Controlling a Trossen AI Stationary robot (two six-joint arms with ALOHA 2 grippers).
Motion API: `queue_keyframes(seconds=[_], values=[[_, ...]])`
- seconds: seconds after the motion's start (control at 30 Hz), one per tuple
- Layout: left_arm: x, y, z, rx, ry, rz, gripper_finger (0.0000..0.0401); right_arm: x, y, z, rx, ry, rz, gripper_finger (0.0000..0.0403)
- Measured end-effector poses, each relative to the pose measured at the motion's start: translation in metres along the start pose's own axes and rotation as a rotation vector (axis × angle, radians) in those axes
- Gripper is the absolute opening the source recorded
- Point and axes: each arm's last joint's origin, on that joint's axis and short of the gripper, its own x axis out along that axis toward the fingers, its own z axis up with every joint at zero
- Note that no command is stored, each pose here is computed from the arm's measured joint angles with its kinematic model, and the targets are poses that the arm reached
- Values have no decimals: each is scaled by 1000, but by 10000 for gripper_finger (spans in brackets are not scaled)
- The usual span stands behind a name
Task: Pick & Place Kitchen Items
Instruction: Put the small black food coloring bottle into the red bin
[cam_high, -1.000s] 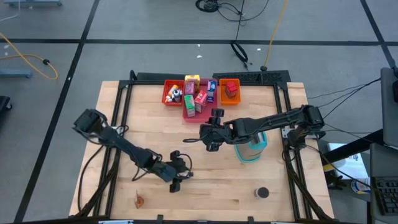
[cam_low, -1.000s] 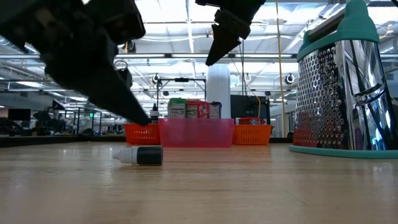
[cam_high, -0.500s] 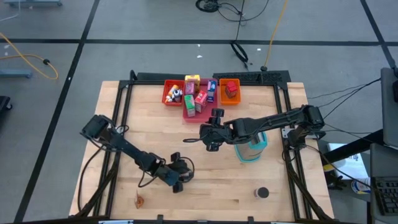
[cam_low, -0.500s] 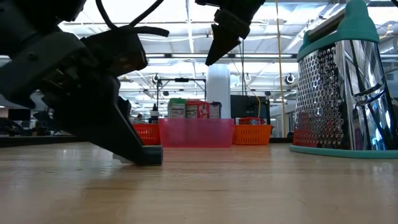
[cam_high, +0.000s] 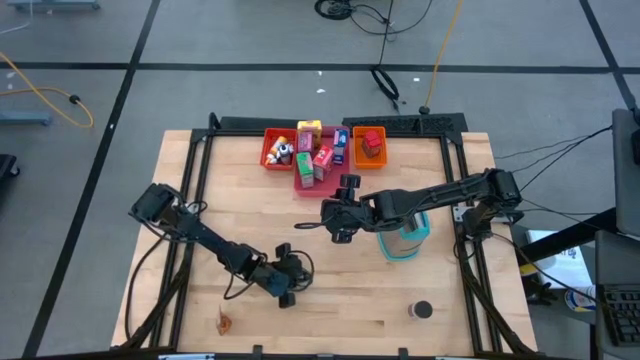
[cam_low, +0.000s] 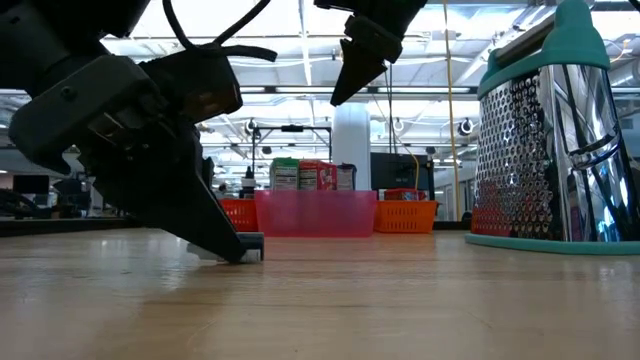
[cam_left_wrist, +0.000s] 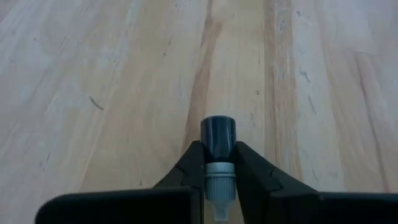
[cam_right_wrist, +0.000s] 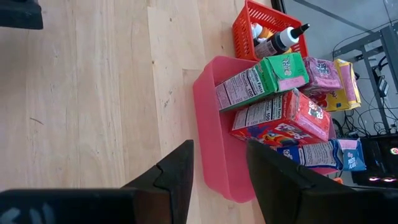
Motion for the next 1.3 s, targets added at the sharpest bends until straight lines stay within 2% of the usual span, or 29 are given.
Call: queue_keyframes(seconds=[0.23, 0.63, 1.0, 1.3], values=[[-25, 7, 6, -23, 30, 82, 44, 0, 0, 0, 0, 0, 0, 139], [-91, 41, 27, -120, -34, 366, 46, 0, 0, 1, 7, -7, 0, 139], [-124, 95, 57, -184, -142, 567, 45, 0, 0, 3, 18, -23, -1, 139], [-130, 152, 72, -249, -118, 733, 45, 0, 0, 3, 22, -28, 0, 139]])
